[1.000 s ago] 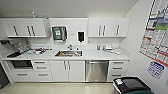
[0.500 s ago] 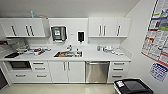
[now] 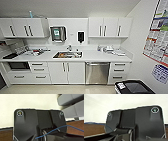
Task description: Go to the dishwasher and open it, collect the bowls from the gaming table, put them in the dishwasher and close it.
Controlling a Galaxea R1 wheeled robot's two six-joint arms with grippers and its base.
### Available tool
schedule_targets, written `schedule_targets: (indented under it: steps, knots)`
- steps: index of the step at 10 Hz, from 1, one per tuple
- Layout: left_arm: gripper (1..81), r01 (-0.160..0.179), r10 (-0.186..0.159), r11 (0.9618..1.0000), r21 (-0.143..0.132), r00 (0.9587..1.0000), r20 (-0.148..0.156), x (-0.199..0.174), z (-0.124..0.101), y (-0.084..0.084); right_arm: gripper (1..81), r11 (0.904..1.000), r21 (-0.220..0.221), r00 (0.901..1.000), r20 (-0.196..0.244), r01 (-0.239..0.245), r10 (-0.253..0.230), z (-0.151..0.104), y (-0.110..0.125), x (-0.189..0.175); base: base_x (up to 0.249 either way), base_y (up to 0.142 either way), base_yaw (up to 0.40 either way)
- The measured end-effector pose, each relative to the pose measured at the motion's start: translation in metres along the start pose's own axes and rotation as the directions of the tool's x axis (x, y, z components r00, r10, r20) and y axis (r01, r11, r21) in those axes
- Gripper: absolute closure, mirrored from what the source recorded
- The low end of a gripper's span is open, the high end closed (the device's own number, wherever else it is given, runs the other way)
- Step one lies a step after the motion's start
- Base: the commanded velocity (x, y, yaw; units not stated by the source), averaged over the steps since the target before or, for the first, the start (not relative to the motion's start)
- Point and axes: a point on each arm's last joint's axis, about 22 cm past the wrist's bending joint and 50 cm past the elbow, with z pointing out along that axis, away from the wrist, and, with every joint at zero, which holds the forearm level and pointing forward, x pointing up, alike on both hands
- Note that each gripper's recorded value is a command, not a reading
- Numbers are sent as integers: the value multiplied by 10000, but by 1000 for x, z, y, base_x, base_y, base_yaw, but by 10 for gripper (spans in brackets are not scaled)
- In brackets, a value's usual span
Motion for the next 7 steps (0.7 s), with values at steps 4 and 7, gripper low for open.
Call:
schedule_targets:
  steps: [4, 7]
  knots:
    - [10, 12, -12, 10000, 8, 10000, 11, -2, 0, -1, 10, 10000, 2, 10000, -11, 7, -7, 0, 0, 1, 78, 0, 0]
    - [10, 2, -2, 10000, 9, 10000, -4, 0, 0, -1, 10, 10000, 1, 10000, 5, 2, -2, 0, 0, 0, 78, 0, 0]
